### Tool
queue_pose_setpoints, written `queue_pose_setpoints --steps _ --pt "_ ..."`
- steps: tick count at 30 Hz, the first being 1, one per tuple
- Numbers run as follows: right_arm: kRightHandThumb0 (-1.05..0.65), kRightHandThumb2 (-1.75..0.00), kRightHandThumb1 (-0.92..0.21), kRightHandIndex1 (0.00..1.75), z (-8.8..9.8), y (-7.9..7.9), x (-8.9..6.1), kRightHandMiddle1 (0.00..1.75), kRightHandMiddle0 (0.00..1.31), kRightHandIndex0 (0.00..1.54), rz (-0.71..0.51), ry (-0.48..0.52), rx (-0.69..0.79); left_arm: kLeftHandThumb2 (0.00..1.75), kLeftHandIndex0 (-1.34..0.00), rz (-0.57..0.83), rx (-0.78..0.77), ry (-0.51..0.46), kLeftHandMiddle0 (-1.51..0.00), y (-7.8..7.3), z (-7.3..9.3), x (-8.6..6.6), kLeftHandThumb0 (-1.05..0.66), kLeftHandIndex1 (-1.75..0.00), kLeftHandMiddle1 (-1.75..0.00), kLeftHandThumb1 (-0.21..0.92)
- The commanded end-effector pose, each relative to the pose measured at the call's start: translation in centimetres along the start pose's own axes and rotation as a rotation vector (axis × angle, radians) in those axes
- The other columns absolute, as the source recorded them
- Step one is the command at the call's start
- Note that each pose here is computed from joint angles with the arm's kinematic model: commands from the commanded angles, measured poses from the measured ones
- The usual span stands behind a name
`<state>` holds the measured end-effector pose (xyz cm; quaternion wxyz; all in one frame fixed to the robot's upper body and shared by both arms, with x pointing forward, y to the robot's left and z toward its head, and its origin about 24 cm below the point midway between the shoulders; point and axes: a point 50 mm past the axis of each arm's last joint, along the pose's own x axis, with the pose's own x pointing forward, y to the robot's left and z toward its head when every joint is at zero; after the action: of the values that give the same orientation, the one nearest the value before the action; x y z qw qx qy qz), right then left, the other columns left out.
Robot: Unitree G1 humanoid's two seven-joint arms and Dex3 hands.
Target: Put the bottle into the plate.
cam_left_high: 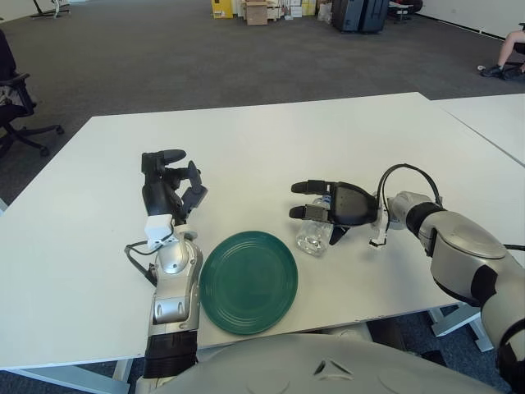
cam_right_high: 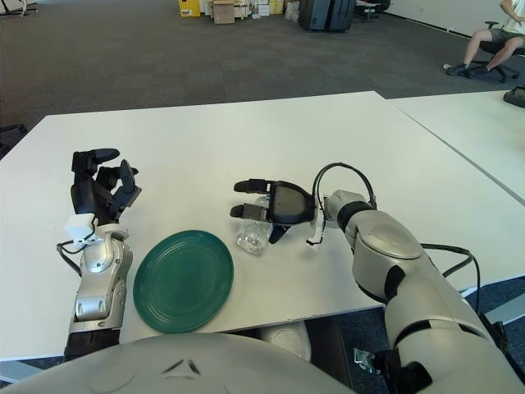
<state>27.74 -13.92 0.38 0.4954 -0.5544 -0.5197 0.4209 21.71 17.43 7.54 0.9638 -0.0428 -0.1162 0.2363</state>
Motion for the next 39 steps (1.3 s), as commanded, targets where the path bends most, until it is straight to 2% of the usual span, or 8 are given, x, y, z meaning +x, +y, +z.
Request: queue_pose_setpoints --steps 1,12,24,32,39 --pt "-0.64 -0.36 -0.91 0.04 0.6 0.4 -0.3 0.57 0.0 0.22 0.028 -0.024 0.027 0.85 -0.34 0.005 -0.035 0.006 -0.47 -0.6 0.2 0.1 -0.4 -1.75 -1.59 0.68" --pt "-0.57 -0.38 -0.9 0.04 0.6 0.2 -0.3 0.6 0.0 0.26 0.011 -0.047 0.024 0.84 -0.34 -0.002 -0.029 0.007 -0.44 -0.8 0.1 0.1 -0.4 -1.75 -1.59 0.69" --pt "-0.5 -0.53 -0.89 0.02 1.1 0.3 0.0 0.68 0.0 0.31 0.013 -0.075 0.079 0.84 -0.34 -0.015 -0.016 -0.006 -0.43 -0.9 0.2 0.0 -0.39 -1.75 -1.6 0.69" --pt "-0.49 -0.56 -0.86 0.04 1.6 0.7 0.5 0.75 0.0 0.36 0.083 -0.017 0.221 0.83 -0.34 -0.009 -0.014 -0.004 -0.44 -0.9 0.1 -0.1 -0.39 -1.75 -1.59 0.69" --pt "-0.53 -0.57 -0.74 0.04 1.7 0.8 0.8 0.82 0.0 0.41 0.121 0.057 0.322 0.83 -0.33 -0.007 -0.015 -0.008 -0.44 -1.0 0.2 -0.2 -0.39 -1.75 -1.6 0.7"
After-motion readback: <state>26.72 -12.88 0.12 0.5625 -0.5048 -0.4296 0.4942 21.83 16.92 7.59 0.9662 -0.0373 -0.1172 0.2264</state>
